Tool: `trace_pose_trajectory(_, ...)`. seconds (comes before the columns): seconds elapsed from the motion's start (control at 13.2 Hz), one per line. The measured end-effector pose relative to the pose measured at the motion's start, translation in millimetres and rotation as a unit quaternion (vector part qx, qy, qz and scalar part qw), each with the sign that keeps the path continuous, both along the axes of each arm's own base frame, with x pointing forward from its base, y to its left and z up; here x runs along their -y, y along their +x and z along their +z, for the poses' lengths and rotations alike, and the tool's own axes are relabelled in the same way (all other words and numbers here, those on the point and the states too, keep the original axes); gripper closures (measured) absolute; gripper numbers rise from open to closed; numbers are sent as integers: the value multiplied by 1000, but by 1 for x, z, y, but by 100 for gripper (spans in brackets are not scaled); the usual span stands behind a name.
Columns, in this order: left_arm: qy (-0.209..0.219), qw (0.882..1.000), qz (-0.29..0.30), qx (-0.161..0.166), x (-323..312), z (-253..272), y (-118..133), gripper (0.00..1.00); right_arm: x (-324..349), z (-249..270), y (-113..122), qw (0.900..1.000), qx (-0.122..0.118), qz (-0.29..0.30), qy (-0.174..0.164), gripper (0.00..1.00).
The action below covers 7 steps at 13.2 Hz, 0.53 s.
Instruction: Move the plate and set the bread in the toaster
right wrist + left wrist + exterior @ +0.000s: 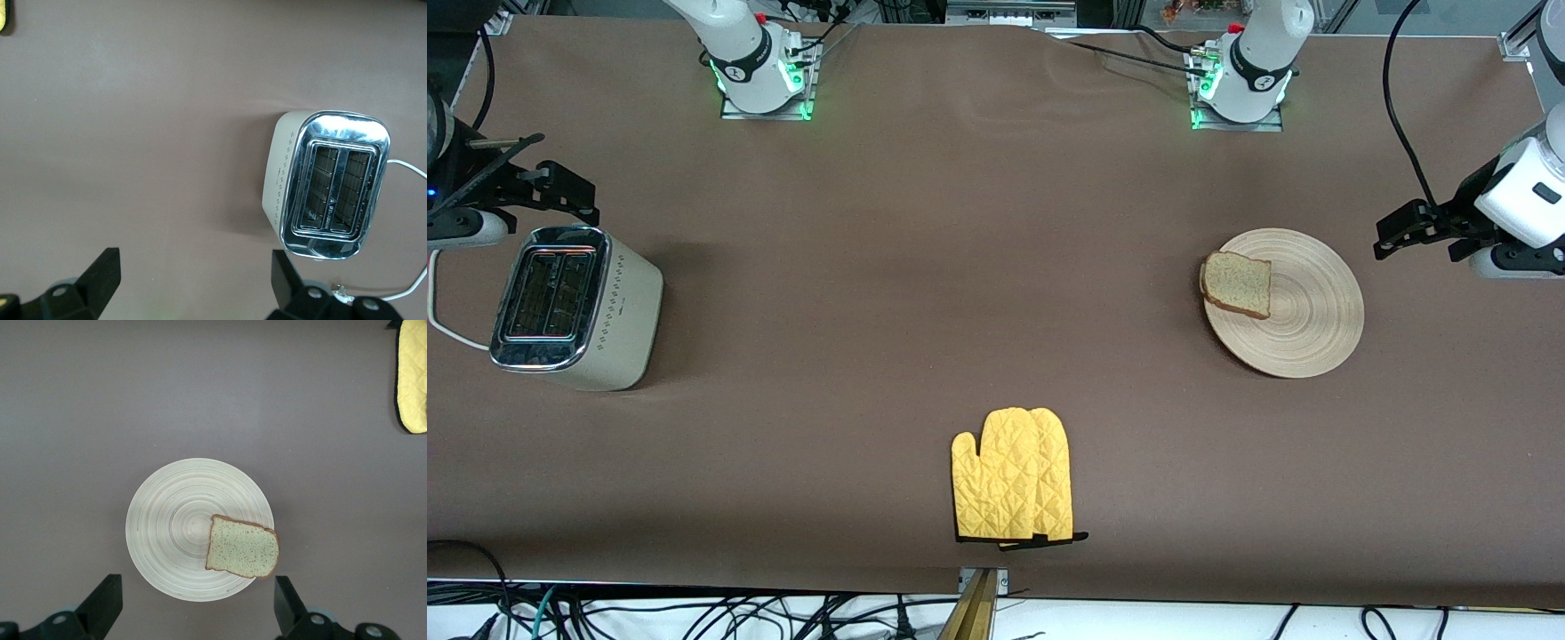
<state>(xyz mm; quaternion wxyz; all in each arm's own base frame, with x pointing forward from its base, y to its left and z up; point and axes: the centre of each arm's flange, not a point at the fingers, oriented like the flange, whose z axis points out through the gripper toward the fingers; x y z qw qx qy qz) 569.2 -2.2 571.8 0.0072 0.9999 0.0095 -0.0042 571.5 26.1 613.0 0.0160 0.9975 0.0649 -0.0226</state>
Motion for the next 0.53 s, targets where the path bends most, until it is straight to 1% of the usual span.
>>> trace_pose_trajectory(0.23, 0, 1000, 0, 0, 0, 0, 0, 0, 0, 1, 2, 1000, 8, 0, 0, 0)
trace_pose_trajectory(0.53, 0, 1000, 0, 0, 0, 0, 0, 0, 0, 1, 2, 1000, 8, 0, 0, 0)
